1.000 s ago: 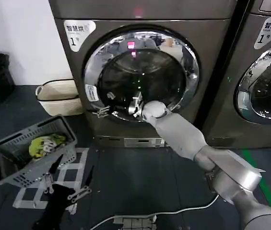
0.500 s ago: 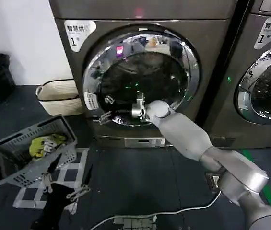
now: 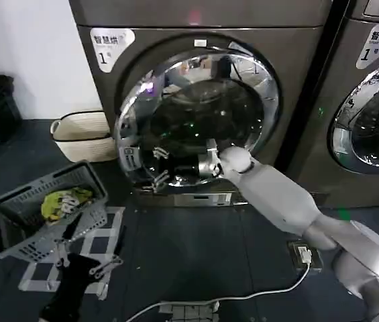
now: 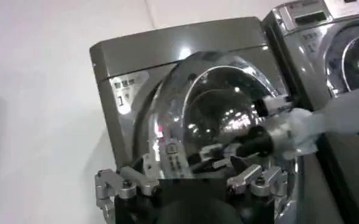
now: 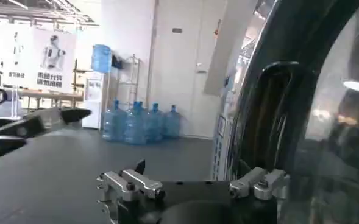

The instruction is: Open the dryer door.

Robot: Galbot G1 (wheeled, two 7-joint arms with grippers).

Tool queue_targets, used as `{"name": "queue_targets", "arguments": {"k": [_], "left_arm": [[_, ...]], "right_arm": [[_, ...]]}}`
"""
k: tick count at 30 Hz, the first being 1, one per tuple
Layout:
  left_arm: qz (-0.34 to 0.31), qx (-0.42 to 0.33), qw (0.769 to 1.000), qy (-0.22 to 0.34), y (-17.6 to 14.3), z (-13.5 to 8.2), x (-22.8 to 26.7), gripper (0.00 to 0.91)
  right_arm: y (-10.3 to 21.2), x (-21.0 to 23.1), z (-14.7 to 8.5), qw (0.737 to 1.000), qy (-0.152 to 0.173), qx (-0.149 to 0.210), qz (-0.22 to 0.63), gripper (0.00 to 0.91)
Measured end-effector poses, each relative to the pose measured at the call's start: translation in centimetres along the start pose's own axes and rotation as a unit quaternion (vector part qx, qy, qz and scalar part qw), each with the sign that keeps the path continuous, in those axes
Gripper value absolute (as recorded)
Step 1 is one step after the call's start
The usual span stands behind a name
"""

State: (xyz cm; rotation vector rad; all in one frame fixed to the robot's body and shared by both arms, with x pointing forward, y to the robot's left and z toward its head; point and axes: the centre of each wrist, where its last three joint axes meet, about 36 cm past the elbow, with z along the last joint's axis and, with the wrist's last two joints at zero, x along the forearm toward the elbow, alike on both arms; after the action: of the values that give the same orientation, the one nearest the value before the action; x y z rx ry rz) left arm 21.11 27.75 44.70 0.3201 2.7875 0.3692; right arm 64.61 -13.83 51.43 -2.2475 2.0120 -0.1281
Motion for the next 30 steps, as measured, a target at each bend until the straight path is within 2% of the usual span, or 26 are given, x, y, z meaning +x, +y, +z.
{"name": "queue_targets", "arguments": {"k": [20, 30], "left_arm": [[-0.017, -0.03, 0.999, -0.008, 6.3, 1.7, -3.7, 0.907], [0.006, -0.061, 0.998, -0.012, 9.3, 2.6, -6.8, 0.907]], "right_arm": [[6.0, 3.1, -1.8, 0.998, 0.013, 0.001, -0.057, 0.907], [8.4, 4.8, -2.7, 0.996, 0.018, -0.007, -0.082, 0.907]]}}
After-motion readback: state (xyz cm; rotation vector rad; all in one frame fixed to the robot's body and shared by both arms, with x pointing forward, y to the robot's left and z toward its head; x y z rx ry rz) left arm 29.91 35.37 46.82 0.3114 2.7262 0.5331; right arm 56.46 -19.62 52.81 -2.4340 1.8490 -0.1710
